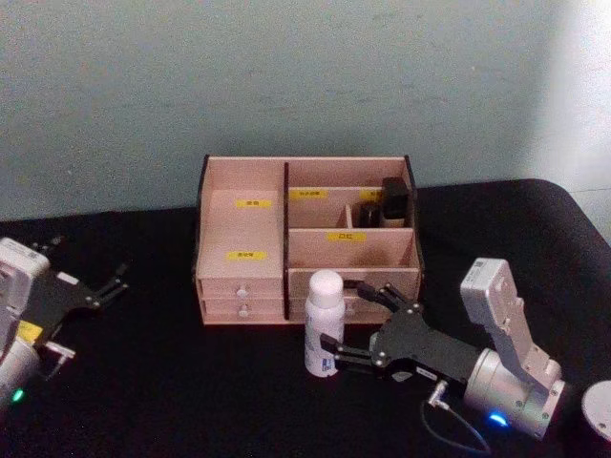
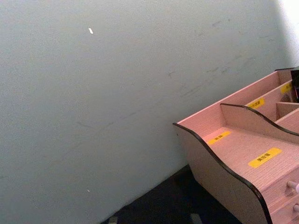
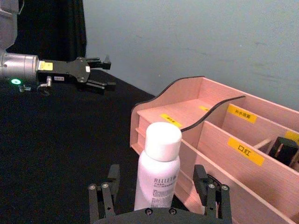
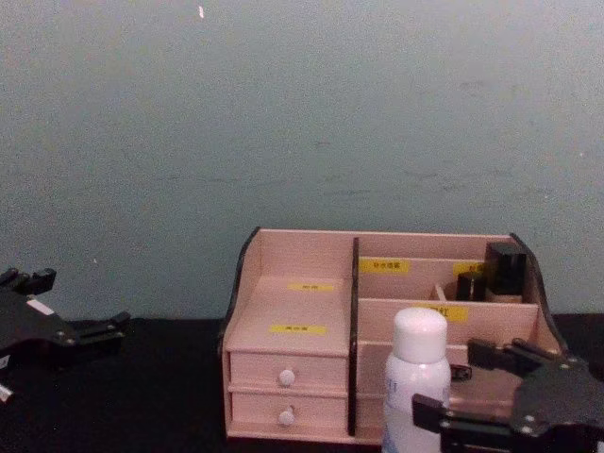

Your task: Pick up the facial cleanser and watermelon frost from the table and place them into the tiered storage box.

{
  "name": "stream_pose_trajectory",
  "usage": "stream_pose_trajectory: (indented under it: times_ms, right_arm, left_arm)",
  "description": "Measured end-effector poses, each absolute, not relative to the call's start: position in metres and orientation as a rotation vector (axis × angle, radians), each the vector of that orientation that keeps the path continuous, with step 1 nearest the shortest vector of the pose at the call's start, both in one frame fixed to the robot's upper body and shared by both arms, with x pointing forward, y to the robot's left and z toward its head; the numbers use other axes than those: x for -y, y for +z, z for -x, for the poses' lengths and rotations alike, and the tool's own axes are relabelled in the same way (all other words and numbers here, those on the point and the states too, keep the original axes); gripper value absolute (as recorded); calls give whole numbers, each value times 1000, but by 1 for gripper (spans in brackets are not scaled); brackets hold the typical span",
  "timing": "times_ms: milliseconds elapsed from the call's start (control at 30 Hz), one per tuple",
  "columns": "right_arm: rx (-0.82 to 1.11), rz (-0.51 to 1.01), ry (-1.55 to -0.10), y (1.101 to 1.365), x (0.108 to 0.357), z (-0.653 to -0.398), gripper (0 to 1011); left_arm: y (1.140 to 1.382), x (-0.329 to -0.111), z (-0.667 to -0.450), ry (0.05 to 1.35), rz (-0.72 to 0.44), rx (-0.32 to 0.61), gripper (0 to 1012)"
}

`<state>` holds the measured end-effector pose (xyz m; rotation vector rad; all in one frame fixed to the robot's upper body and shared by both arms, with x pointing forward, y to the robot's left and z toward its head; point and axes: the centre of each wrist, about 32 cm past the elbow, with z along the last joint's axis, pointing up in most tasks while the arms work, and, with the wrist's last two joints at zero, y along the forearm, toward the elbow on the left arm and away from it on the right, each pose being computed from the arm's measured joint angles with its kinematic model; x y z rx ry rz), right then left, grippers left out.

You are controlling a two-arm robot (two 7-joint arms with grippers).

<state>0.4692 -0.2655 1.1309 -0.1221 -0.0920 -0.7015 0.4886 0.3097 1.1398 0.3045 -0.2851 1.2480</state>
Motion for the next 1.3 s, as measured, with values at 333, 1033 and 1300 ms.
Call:
stream_pose_trajectory:
  times_ms: [333,1033,1300]
  right_arm:
    - [54,134,-714,1127,255,-481,1002]
    - [14,149,-709,1121,242,-495,1002]
    - [14,148,-710,1121,243,-495,1002]
  left_arm:
    - [1140,-310,-489,1248,-304,285,1001]
    - [1140,-310,-489,1248,-304,285,1001]
    - [1140,-310,-489,1248,-304,285,1001]
